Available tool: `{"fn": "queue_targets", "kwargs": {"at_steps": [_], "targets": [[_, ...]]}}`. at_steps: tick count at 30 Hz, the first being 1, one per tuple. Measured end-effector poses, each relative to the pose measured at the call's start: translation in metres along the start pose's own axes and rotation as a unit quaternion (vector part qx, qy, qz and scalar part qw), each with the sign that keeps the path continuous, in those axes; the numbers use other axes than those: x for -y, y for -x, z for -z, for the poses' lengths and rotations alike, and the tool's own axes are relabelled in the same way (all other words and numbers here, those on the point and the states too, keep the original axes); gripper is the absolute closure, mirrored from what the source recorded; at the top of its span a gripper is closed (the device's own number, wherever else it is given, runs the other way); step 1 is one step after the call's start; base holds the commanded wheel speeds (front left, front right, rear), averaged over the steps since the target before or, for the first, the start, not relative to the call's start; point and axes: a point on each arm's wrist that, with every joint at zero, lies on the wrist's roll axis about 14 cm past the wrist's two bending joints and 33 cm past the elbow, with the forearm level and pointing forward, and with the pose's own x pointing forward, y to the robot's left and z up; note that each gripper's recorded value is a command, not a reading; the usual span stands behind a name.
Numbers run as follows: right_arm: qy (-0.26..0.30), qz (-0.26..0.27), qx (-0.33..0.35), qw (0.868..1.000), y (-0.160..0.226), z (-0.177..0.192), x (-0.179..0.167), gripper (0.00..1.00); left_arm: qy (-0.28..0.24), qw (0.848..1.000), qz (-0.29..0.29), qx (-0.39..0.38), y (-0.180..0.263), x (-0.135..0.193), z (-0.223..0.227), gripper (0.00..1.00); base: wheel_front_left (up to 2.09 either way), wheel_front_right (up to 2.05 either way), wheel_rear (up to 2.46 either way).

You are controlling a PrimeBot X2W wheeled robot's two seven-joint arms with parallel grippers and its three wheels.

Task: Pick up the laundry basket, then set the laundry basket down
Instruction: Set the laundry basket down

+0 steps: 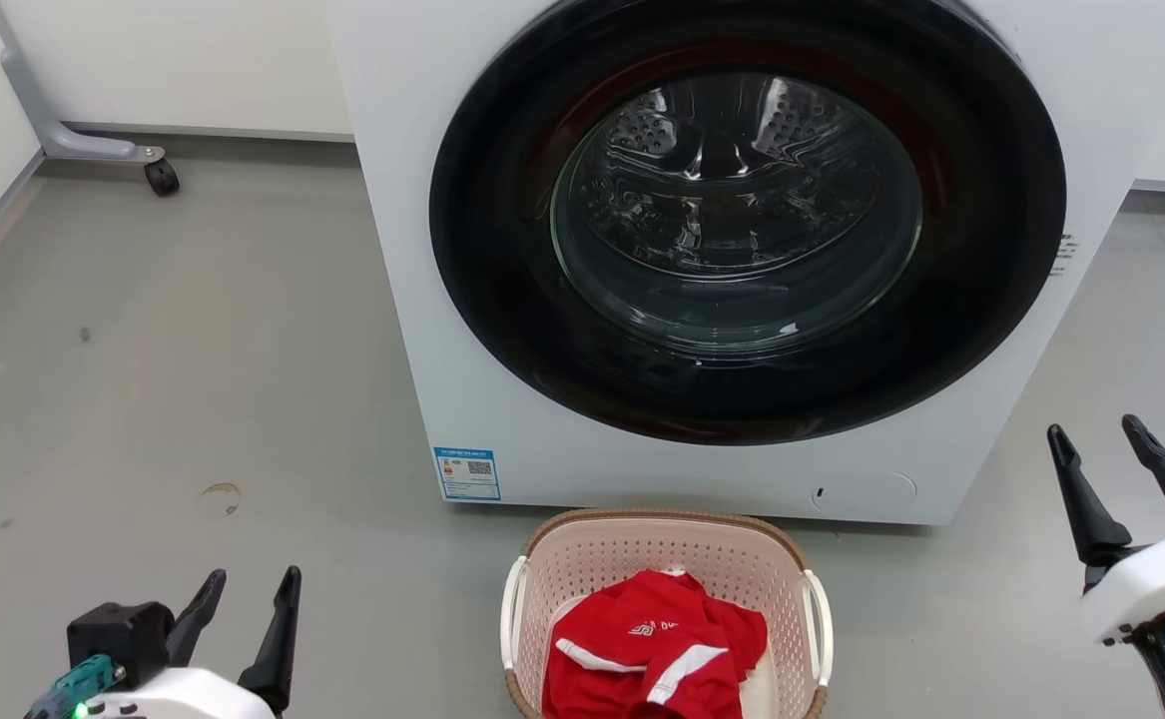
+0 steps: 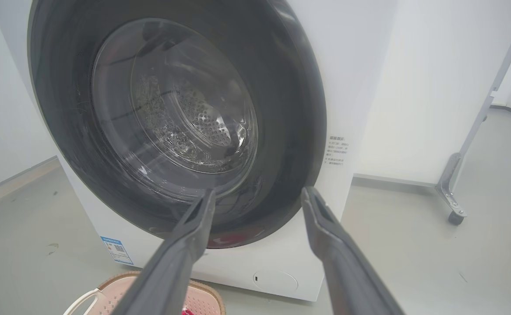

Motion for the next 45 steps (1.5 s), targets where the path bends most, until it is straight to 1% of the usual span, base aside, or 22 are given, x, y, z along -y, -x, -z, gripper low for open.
{"fn": "queue_targets", "kwargs": {"at_steps": [3,6,10,17,30,45], "targets": [[0.000,0.010,0.006,1.000,0.010,-0.002,0.007,0.00,0.017,1.000,0.002,0.007,0.012,0.005,-0.006,0.00,0.00,0.00,0.00],[0.001,0.020,0.002,1.000,0.021,0.002,0.014,0.00,0.030,1.000,-0.001,-0.006,0.025,0.004,-0.002,0.00,0.00,0.00,0.00],[0.006,0.032,-0.005,0.999,0.036,0.006,0.025,0.00,0.021,0.999,-0.008,-0.029,0.039,-0.004,0.005,0.00,0.00,0.00,0.00],[0.002,0.037,-0.011,0.999,0.044,0.011,0.028,0.00,0.022,0.999,-0.004,-0.032,0.046,-0.002,0.004,0.00,0.00,0.00,0.00],[0.002,0.024,-0.001,1.000,0.037,0.003,0.021,0.00,0.026,0.999,-0.010,-0.032,0.050,-0.003,0.003,0.00,0.00,0.00,0.00],[-0.002,0.019,-0.009,1.000,0.038,0.008,0.016,0.00,0.021,0.999,-0.017,-0.043,0.051,-0.006,0.004,0.00,0.00,0.00,0.00]]}}
